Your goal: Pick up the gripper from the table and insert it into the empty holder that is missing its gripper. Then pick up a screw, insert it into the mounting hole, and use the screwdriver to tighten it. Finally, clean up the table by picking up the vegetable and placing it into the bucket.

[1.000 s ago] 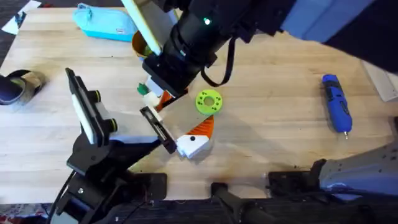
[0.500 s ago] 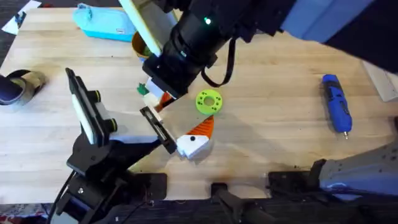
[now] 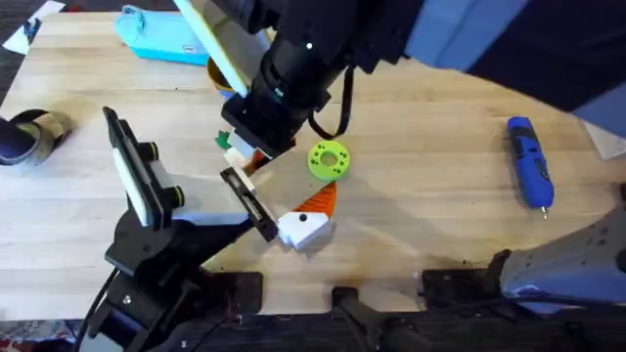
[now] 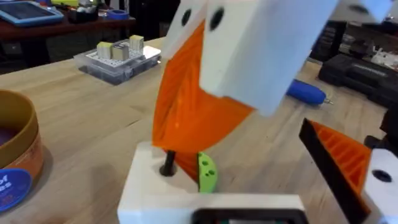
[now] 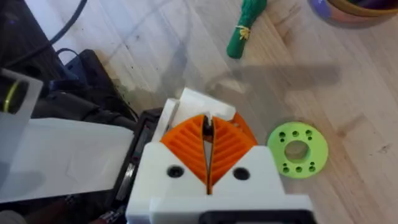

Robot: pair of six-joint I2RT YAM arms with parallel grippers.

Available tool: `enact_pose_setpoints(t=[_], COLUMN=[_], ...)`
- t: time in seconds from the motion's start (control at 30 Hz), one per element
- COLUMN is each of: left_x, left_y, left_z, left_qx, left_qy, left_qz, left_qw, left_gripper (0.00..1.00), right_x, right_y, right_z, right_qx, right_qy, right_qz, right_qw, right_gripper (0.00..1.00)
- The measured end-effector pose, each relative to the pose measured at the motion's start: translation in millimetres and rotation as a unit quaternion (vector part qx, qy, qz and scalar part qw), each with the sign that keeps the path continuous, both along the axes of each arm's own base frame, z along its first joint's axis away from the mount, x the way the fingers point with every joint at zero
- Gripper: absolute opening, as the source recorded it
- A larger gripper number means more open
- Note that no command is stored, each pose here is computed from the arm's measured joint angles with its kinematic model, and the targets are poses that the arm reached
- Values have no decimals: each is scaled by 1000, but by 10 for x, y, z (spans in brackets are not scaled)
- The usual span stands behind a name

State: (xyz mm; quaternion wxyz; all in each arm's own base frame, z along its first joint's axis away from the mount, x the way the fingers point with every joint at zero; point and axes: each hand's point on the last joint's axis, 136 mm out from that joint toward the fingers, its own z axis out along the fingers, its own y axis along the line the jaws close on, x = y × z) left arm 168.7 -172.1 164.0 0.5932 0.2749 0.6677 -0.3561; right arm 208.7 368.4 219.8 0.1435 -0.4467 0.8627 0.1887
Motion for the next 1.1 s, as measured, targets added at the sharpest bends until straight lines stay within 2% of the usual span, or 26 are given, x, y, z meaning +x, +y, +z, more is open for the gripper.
enact_pose_setpoints(t=[0.87, 0.9, 1.1], left_x=[5, 5, 5], left_y=[3, 4, 3], left_z=[0, 0, -1], left_qx=[-3, -3, -3], left_qy=[4, 4, 4], left_qz=[2, 2, 2], left_qw=[1000, 1000, 1000], left_gripper=[987, 987, 986], right_x=[47, 47, 58], right_y=[89, 90, 98], right_z=[-78, -82, -78], right_qx=[4, 3, 5], right_qy=[1, 1, -3], right_qz=[2, 3, 5], right_qw=[1000, 1000, 1000], right_gripper=[15, 63, 518])
